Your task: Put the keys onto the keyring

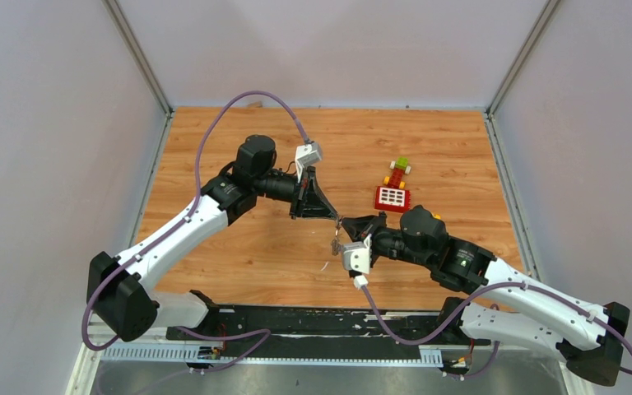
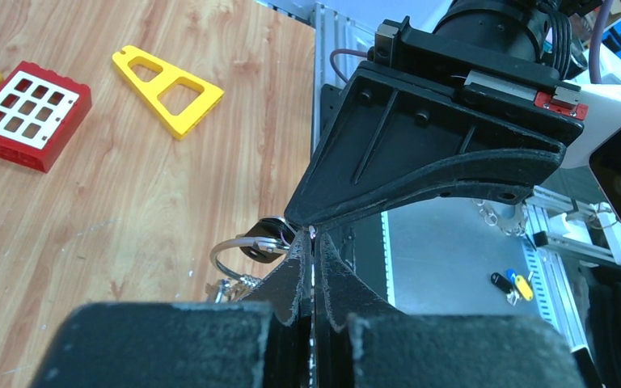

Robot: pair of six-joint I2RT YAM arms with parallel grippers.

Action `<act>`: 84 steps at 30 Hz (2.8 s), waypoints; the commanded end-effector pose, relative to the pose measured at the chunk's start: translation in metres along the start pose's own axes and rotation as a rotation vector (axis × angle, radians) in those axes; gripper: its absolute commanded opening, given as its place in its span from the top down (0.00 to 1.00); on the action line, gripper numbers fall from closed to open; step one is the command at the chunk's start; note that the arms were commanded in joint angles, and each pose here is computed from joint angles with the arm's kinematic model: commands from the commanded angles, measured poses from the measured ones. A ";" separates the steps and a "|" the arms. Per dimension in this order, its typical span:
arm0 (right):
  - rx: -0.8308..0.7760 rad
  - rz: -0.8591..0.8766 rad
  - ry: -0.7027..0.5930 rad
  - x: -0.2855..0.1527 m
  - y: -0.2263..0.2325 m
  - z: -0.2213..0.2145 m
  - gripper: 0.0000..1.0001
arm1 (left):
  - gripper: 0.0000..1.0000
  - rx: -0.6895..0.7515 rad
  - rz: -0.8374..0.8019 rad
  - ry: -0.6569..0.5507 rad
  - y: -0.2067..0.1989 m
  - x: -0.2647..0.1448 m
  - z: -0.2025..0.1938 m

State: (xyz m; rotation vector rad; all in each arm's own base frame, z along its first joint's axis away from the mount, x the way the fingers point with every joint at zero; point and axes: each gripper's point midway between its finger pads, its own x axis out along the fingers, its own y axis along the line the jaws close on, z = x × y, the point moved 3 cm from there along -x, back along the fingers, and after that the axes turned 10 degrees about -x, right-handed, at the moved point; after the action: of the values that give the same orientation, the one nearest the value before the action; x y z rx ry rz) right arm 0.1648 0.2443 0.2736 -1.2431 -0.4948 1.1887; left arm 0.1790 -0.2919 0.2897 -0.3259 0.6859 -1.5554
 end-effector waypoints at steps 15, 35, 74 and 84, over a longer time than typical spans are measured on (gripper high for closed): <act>0.016 -0.103 -0.019 -0.010 -0.028 0.009 1.00 | 1.00 0.050 -0.021 -0.019 -0.010 -0.002 0.007; 0.027 -0.093 -0.040 -0.010 -0.028 0.013 1.00 | 1.00 0.053 -0.013 -0.016 -0.008 -0.002 0.008; 0.042 -0.094 -0.067 -0.007 -0.032 0.019 1.00 | 1.00 0.046 -0.017 -0.019 -0.006 0.000 0.008; 0.052 -0.104 -0.073 -0.008 -0.035 0.021 1.00 | 1.00 0.043 -0.016 -0.017 -0.005 0.001 0.007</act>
State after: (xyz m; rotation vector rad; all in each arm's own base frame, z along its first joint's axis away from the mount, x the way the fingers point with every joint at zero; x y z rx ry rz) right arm 0.1604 0.2454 0.2824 -1.1821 -0.4930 1.1946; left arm 0.1800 -0.2911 0.2874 -0.3202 0.6905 -1.5449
